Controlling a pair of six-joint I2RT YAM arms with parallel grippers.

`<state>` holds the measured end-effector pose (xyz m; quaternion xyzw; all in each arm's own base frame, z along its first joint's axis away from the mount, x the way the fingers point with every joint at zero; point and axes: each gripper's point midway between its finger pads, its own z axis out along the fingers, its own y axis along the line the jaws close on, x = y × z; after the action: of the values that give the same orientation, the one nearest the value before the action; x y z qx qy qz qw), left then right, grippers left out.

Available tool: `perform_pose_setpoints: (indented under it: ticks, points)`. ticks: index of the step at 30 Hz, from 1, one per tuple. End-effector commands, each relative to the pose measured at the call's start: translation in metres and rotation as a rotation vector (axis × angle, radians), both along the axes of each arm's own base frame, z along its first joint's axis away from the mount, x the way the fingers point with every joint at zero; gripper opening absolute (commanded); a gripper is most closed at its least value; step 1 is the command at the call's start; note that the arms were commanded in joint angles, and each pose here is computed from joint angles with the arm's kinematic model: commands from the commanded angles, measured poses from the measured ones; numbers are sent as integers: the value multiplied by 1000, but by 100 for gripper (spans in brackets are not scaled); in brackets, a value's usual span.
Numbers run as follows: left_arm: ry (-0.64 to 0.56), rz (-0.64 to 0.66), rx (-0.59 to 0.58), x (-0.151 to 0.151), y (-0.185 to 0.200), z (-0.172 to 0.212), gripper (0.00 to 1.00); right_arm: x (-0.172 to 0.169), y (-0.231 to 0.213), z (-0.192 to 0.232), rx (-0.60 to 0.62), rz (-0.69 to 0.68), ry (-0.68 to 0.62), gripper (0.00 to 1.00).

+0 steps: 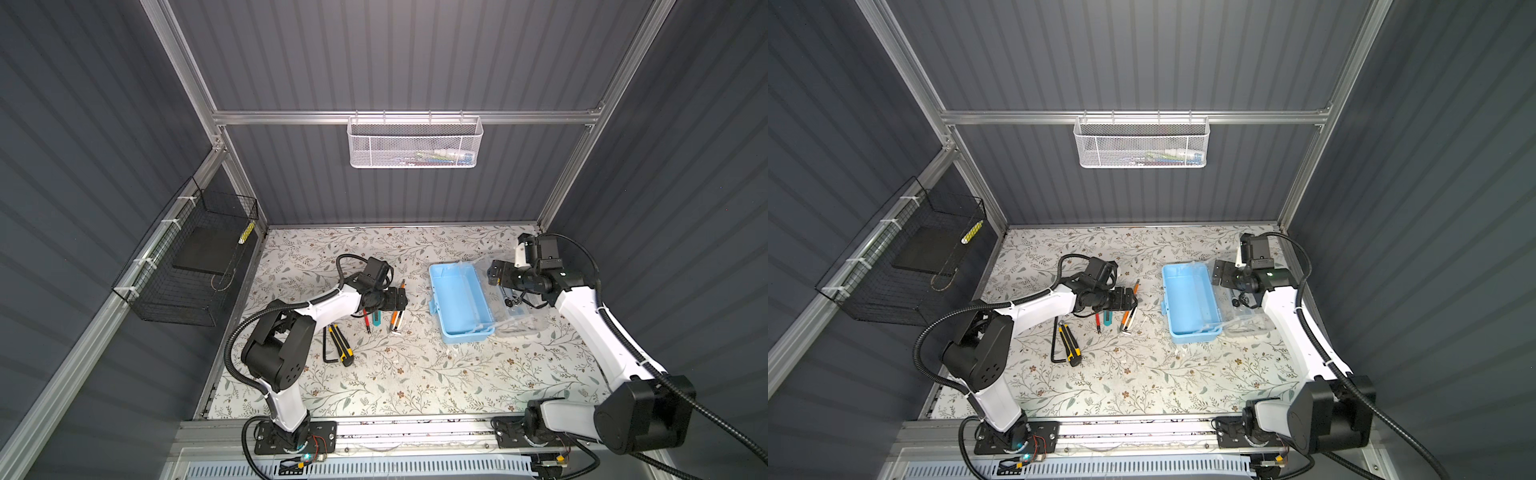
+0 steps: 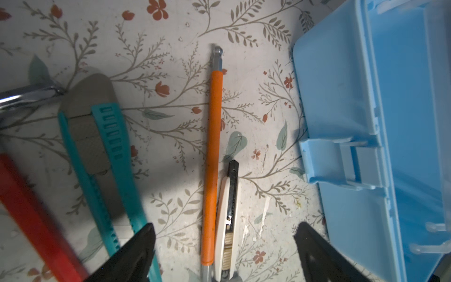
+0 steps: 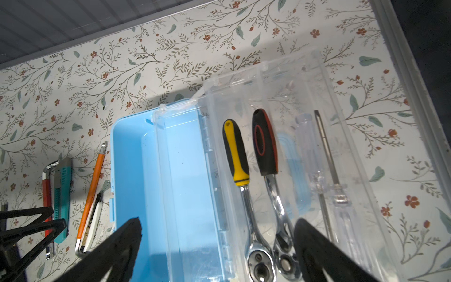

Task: Pack the tool kit
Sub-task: 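Lower the left gripper onto the white-black utility knife beside the blue box, then grasp the white-black utility knife with the left gripper and lift it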

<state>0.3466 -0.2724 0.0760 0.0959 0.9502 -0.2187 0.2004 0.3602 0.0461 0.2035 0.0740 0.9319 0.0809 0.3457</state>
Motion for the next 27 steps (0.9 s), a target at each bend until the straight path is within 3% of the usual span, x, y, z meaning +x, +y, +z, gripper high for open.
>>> perform_pose_setpoints:
  ticks: [1,7,11,27]
  points:
    - [0,-47,45,1,1,2,82,0,6,-2,21,-10,-4,98]
    - [12,-153,43,-10,-24,0,65,3,9,-4,26,-9,-1,98]
    - [54,-157,51,-15,-32,-12,58,2,9,-3,20,-9,-3,98]
    - [81,-142,165,-24,-27,-31,59,0,6,-6,6,-14,8,98]
